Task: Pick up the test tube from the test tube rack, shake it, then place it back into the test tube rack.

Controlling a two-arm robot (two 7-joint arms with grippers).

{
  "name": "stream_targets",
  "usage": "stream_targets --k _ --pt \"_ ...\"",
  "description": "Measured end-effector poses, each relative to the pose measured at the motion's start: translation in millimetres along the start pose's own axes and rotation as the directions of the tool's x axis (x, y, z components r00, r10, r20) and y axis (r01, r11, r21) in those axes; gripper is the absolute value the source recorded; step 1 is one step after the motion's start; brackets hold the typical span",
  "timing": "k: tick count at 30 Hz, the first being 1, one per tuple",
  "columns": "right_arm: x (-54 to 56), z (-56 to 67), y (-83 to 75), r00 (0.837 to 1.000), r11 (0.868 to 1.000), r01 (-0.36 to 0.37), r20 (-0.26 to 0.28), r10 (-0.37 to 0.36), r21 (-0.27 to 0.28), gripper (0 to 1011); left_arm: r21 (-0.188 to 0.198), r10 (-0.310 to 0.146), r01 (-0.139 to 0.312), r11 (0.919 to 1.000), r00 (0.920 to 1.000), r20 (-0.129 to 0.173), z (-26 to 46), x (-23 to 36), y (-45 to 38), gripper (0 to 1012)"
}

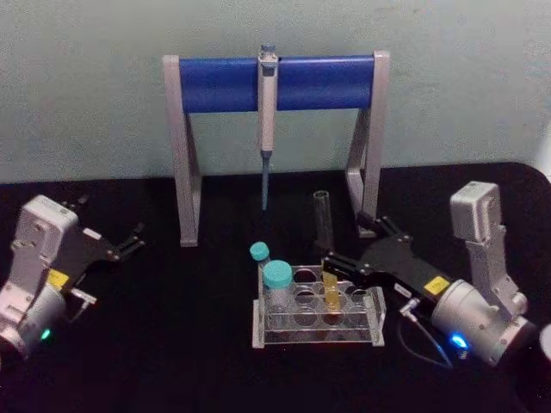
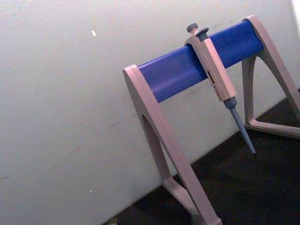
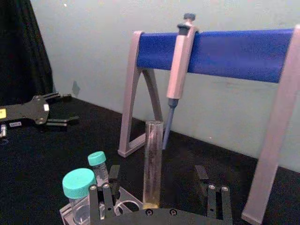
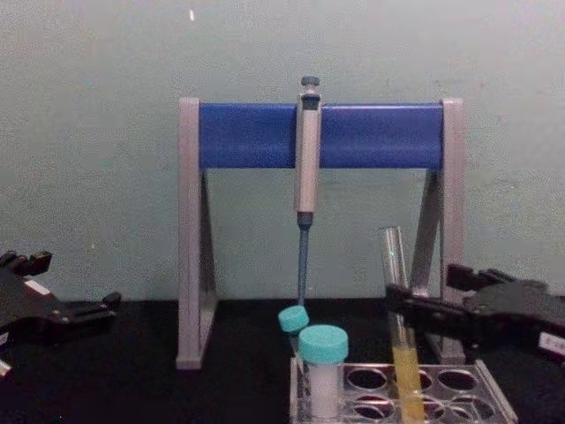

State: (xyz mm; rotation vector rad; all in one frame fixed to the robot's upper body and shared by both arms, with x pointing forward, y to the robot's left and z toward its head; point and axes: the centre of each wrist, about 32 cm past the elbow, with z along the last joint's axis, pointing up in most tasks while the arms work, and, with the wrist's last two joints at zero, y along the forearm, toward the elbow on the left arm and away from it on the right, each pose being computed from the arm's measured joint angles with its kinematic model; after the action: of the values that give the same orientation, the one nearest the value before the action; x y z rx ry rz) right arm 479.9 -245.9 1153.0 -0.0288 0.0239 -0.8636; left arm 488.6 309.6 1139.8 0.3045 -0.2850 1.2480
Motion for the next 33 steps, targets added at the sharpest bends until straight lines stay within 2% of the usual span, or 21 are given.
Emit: stream_targets --k 8,13,15,20,21,25,33 --pt "2.6 1.9 -24.0 0.999 0.998 0.049 0.007 -0.049 0.028 1000 0.000 0.000 0.000 1.0000 1.0000 0.000 0.0 0.0 0.0 1010" --pt "3.3 -3.0 -40.6 0.990 0.990 0.138 0.017 -0.139 0.037 1000 0.000 0.000 0.000 1.0000 1.0000 0.000 0.0 0.0 0.0 1010" --pt "2.8 -6.4 -44.6 0.982 0.982 0.185 0.020 -0.186 0.039 1000 0.000 0.000 0.000 1.0000 1.0000 0.000 0.0 0.0 0.0 1010" --pt "0.6 -19.9 -48.5 0.958 0.959 0.281 0.046 -0.282 0.032 1000 0.000 0.000 0.000 1.0000 1.0000 0.000 0.0 0.0 0.0 1010" --pt "0.6 -19.9 -48.5 0.958 0.959 0.281 0.046 -0.282 0.032 1000 0.000 0.000 0.000 1.0000 1.0000 0.000 0.0 0.0 0.0 1010" --pt "-2.7 -32.3 -47.4 0.941 0.944 0.330 0.069 -0.331 0.021 1000 0.000 0.000 0.000 1.0000 1.0000 0.000 0.0 0.0 0.0 1010" --pt "-6.7 -48.3 -43.8 0.927 0.929 0.370 0.066 -0.368 -0.017 1000 0.000 0.000 0.000 1.0000 1.0000 0.000 0.0 0.0 0.0 1010"
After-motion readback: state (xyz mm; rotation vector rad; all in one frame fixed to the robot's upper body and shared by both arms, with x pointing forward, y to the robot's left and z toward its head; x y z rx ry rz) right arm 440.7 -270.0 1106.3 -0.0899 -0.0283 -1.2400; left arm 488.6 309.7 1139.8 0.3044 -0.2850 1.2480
